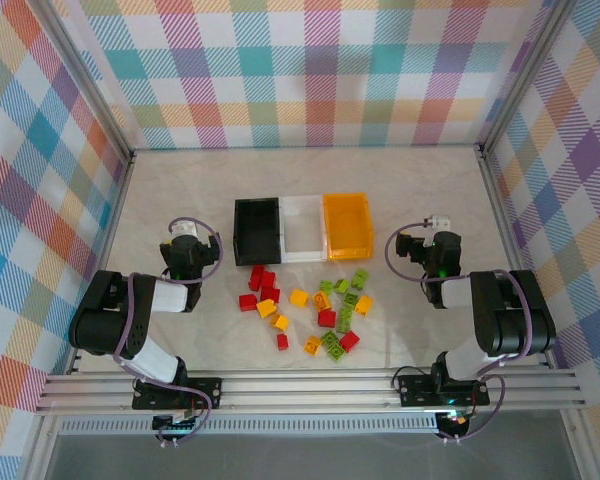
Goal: Sort the legos into containers by color
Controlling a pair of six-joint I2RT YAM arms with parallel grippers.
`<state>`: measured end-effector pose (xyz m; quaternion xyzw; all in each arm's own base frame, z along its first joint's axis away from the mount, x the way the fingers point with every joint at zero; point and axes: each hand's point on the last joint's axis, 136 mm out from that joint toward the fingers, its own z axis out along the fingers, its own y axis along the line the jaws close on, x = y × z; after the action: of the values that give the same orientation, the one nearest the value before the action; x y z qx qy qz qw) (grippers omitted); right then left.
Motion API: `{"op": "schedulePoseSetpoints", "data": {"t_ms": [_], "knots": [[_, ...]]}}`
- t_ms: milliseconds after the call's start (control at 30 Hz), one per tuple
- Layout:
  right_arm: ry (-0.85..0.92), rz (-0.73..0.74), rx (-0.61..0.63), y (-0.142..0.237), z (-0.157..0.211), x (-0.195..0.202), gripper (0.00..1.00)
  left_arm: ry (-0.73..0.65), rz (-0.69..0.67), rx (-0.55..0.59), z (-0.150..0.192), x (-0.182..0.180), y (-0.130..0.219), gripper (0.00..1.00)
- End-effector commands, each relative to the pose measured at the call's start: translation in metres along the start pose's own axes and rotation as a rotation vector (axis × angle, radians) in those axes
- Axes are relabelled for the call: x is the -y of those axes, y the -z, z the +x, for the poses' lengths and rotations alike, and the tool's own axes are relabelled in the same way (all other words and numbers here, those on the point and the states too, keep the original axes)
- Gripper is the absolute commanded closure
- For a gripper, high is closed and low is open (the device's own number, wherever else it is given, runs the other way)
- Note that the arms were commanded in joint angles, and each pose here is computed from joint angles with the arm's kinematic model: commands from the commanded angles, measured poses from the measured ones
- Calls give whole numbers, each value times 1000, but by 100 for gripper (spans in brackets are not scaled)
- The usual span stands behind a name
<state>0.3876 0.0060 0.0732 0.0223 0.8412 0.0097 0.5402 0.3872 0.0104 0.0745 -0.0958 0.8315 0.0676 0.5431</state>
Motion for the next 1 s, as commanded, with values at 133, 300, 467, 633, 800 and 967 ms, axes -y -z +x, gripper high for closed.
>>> {"op": "schedulePoseSetpoints", "data": {"t_ms": [133, 300, 467, 633, 800, 967], "knots": [[-26, -27, 57, -1, -21, -2, 0, 15, 9, 29, -10, 1, -1, 0], [-40, 17, 4, 11, -42, 4, 0, 6, 20, 43, -17, 3, 4, 0], [-117, 28, -27, 28, -68, 4, 0, 49, -131, 42, -44, -21, 19, 0], [-224, 245, -100, 43, -71, 33, 0, 222, -176, 156, -87, -36, 47, 0], [-649, 437, -161, 74, -52, 55, 0, 693, -416, 133, -97, -79, 76, 0], [-603, 172, -196, 69, -58, 15, 0, 734, -446, 44, -107, -79, 87, 0]]}}
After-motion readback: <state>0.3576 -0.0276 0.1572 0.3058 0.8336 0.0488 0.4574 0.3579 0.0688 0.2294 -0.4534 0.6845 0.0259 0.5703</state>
